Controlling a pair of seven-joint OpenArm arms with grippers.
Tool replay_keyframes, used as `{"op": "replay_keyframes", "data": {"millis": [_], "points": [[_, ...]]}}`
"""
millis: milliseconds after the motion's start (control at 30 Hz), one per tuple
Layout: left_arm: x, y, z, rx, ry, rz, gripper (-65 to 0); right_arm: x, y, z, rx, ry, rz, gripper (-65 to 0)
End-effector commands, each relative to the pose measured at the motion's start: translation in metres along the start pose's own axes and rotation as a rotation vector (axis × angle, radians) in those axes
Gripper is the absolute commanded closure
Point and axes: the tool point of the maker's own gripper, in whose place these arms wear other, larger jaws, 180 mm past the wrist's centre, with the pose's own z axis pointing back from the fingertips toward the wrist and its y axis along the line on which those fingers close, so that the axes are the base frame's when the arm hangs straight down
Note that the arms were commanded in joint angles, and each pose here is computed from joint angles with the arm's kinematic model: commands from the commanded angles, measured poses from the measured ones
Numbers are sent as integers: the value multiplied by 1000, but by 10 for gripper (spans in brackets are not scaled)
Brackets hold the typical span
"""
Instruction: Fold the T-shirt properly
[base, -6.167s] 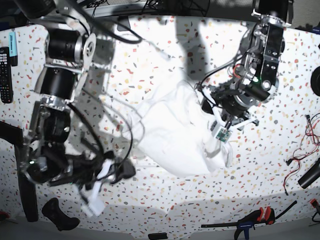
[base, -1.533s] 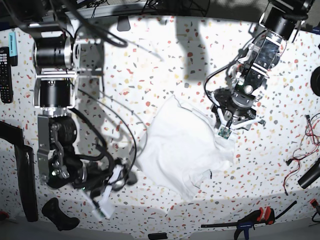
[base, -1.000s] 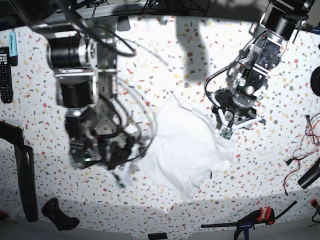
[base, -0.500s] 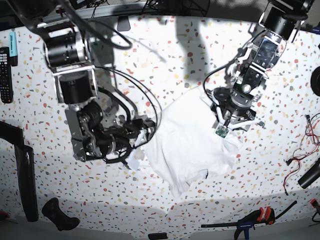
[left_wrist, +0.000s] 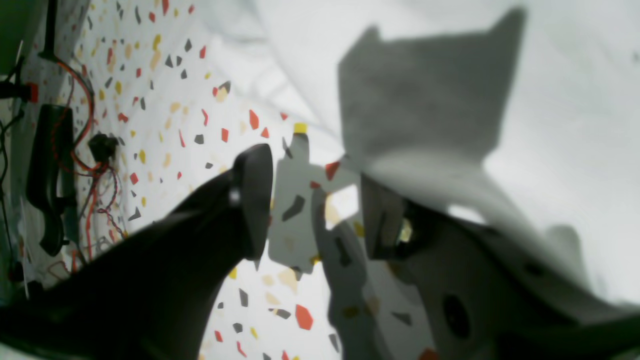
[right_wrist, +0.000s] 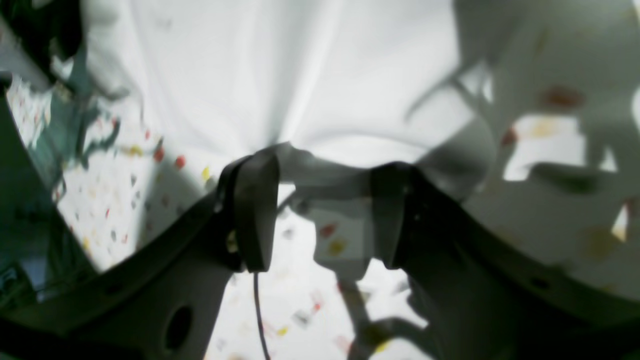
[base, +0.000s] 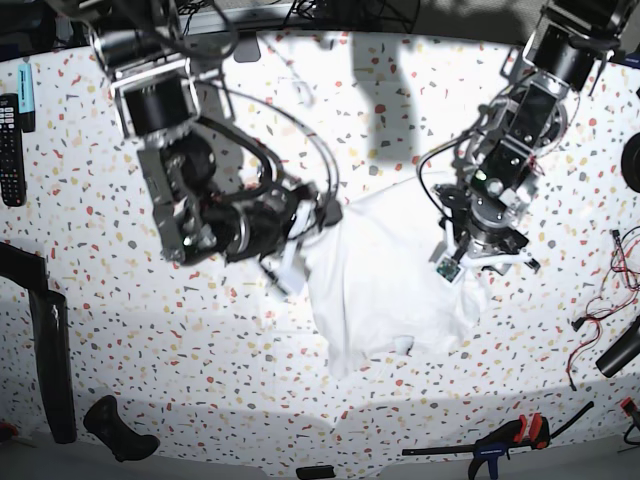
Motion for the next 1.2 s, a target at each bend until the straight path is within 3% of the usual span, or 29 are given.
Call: {"op": "replay_keyframes", "data": {"millis": [0,233,367,467,633,733,867,1033,1167], "points": [[18,11,1,21,-48,5,-279,-13,7,-2,9,57,20,-301],[17,15,1,31,-32,8,-279,-9,18,3,1,22,59,-301],[21,54,12,232,-42,126,-279,8,9,17,-51,-42,77,-301],[40,71,28,268,-112,141,-279,27,-6,38,-132,-127,91,-301],[68,82,58,199,-231,226,-279,50,-26,83,-243,-241,86,-301],[68,87,71,206,-233,222,-279,52,-38,110,-305,-278,63,-301],[48,84,73,205,-196,287,-279,44,-43,136,-307,-362,-1,-301],[11,67,70,110,-126,430,-279,6,-55,149,-359,-371,-100,-301],[-16,54,78,4,-97,488,-279,-32,-55,158,-402,-322,-128,-301]]}}
